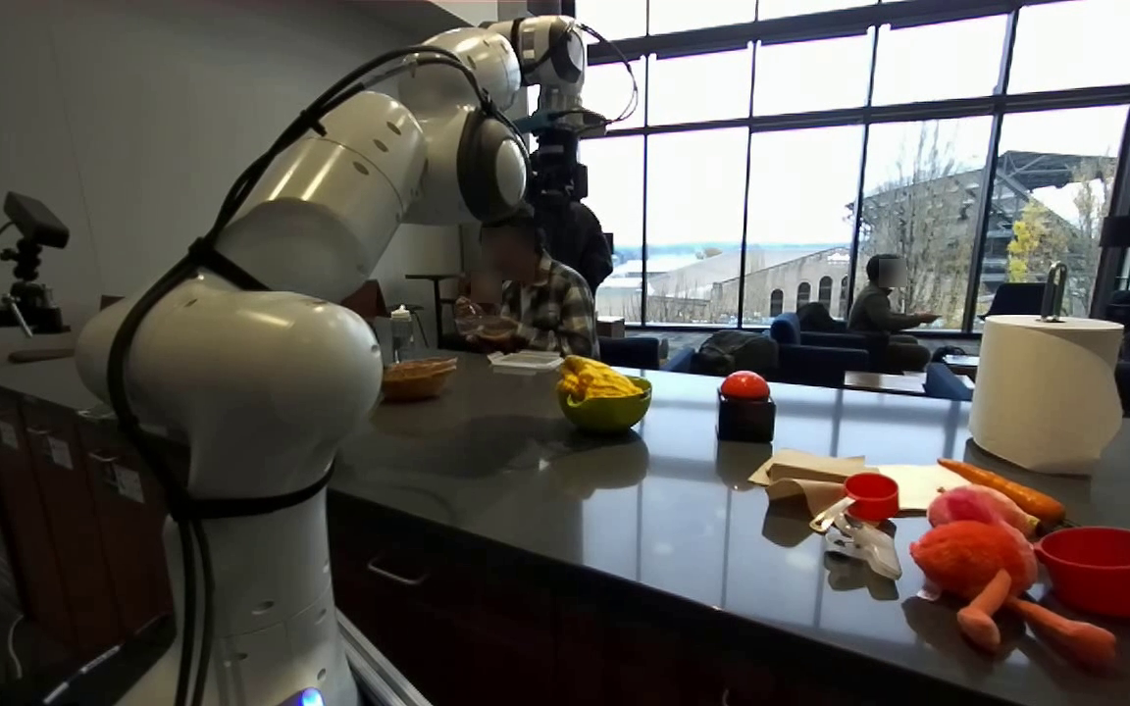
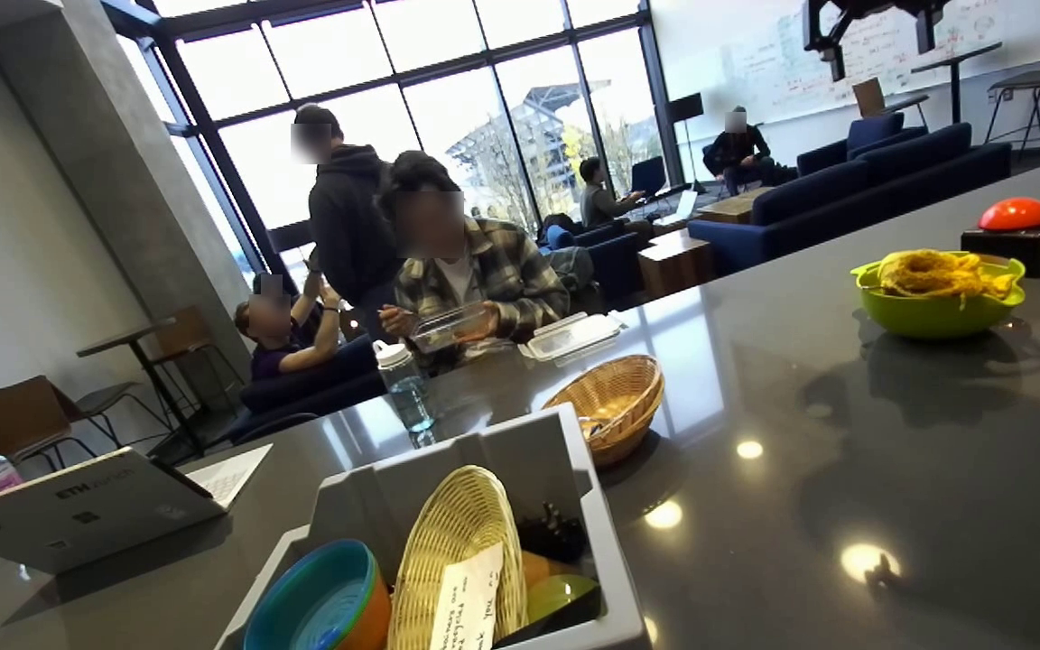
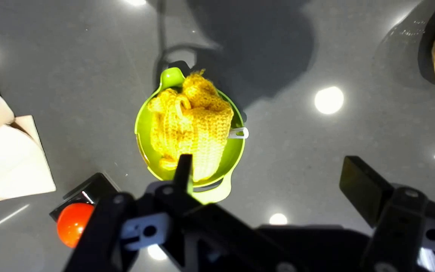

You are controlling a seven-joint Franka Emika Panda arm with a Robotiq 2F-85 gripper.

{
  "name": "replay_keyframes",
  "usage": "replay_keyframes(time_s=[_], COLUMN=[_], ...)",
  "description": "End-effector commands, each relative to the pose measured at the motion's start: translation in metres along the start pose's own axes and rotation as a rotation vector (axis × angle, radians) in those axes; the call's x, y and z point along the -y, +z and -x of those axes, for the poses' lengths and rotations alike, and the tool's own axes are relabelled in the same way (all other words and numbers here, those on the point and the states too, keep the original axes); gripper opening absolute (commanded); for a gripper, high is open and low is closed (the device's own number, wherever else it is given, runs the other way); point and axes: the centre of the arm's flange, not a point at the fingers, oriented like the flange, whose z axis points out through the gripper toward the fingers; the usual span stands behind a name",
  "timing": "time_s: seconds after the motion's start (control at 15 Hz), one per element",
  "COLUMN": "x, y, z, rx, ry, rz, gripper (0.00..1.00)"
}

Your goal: Put the yellow object in the green bowl

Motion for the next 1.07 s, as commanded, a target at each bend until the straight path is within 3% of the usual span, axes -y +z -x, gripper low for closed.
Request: replay_keyframes(time_s=[0.0,0.27,1.0], x=[-0.006,-0.021,-0.017], y=[0.000,0.000,-0.002], z=[-0.002,-0.007,-0.004], rx=[0.008,0.020,0.020], ry=[0.008,0.026,0.019], rz=[0.001,-0.006,-0.008], gripper=[1.00,1.00,1.00])
